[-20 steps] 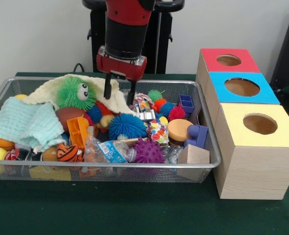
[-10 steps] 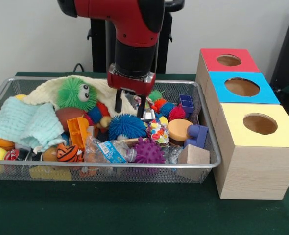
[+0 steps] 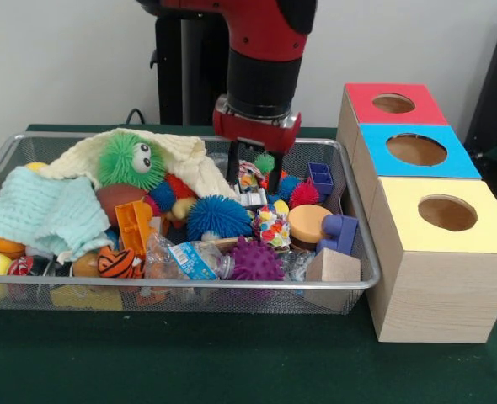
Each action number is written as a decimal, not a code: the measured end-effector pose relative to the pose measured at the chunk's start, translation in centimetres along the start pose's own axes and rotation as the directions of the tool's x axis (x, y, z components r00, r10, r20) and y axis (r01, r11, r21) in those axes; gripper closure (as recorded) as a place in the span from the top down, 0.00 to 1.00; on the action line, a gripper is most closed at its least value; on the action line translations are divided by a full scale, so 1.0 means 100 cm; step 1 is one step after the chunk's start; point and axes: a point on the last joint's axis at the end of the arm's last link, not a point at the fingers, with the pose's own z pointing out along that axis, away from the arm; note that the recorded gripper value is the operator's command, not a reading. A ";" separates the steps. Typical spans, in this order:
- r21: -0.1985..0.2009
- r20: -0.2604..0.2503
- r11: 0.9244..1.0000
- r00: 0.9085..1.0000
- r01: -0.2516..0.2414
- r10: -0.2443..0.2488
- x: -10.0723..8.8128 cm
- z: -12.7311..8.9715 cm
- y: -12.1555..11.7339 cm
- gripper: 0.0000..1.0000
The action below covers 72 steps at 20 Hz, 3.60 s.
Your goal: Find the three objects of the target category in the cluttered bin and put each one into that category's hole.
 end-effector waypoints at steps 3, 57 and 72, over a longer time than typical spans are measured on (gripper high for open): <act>-0.004 -0.008 1.000 1.000 -0.010 0.010 -0.005 -0.027 0.014 1.00; -0.053 0.163 0.998 0.986 0.041 -0.032 0.000 0.020 0.030 1.00; -0.053 0.156 0.999 0.988 -0.003 0.011 0.006 0.054 0.002 1.00</act>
